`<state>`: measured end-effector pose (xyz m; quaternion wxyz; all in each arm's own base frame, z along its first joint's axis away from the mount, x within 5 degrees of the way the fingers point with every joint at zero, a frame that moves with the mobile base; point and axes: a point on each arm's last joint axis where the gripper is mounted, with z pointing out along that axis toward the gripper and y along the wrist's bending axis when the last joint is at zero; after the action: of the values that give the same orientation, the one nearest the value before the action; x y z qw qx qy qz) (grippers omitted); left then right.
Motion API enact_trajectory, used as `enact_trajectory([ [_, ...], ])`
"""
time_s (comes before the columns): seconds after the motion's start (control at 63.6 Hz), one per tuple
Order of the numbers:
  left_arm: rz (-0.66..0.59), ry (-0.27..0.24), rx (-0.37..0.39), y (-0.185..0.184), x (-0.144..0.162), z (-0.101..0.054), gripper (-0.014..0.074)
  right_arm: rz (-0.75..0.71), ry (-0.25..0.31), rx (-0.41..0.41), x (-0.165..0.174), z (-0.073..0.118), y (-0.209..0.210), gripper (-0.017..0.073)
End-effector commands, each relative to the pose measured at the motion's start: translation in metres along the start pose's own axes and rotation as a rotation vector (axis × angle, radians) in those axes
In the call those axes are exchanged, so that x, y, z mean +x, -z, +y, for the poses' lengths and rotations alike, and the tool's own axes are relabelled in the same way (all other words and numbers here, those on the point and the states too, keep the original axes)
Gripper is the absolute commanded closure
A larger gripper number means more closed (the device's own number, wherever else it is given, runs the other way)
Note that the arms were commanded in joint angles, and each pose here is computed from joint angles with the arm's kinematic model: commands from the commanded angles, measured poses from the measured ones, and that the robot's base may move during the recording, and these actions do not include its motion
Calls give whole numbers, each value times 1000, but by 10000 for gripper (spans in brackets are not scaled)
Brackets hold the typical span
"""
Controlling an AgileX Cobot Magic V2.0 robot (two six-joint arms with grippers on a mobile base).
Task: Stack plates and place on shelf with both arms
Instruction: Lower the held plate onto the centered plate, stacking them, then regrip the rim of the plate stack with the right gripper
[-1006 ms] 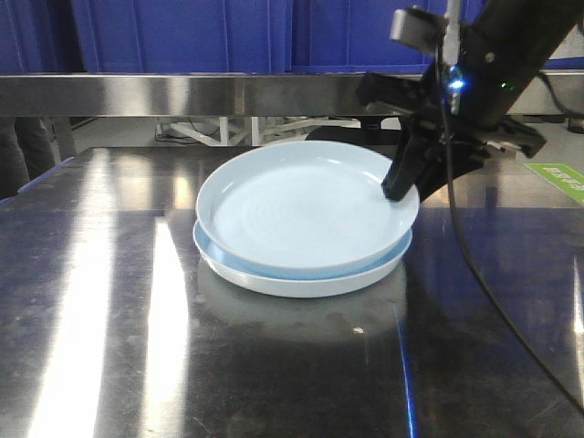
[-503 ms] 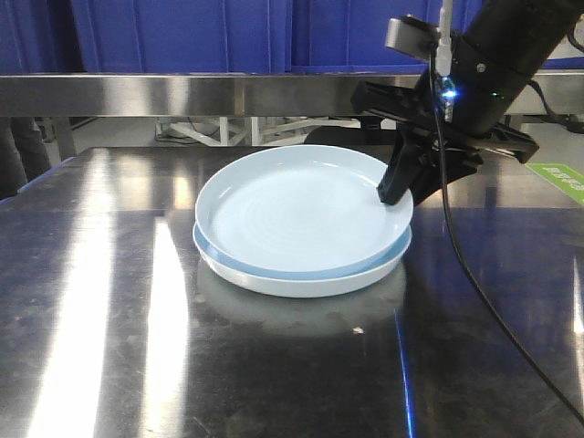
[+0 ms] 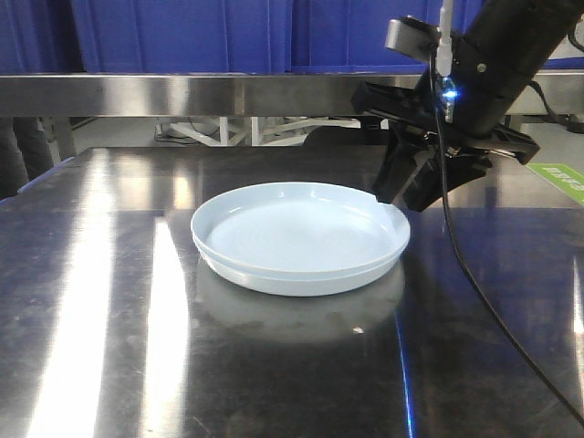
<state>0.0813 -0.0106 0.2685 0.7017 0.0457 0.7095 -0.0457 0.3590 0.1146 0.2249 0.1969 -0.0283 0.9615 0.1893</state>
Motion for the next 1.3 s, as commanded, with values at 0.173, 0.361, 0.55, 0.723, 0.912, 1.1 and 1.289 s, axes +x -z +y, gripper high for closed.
enact_trajectory([
  [0.173,-104,10,-12,1,-17,1,513,-125,23,-30,-12,13,35,237],
  [0.361,-104,10,-12,1,-17,1,513,-134,80,20,-10,9,39,237],
  [0.55,-104,10,-12,1,-17,1,513,-83,24,15,-6,4,22,237],
  [0.723,-104,10,-12,1,-17,1,513,-61,-35,17,-5,2,14,237],
  [0.912,-104,10,-12,1,-17,1,513,-58,-59,12,-5,2,13,237],
  [1.1,-104,10,-12,1,-17,1,513,-46,-83,-6,-4,5,11,237],
  [1.289,-104,10,-12,1,-17,1,513,-18,-75,-16,0,11,2,237],
])
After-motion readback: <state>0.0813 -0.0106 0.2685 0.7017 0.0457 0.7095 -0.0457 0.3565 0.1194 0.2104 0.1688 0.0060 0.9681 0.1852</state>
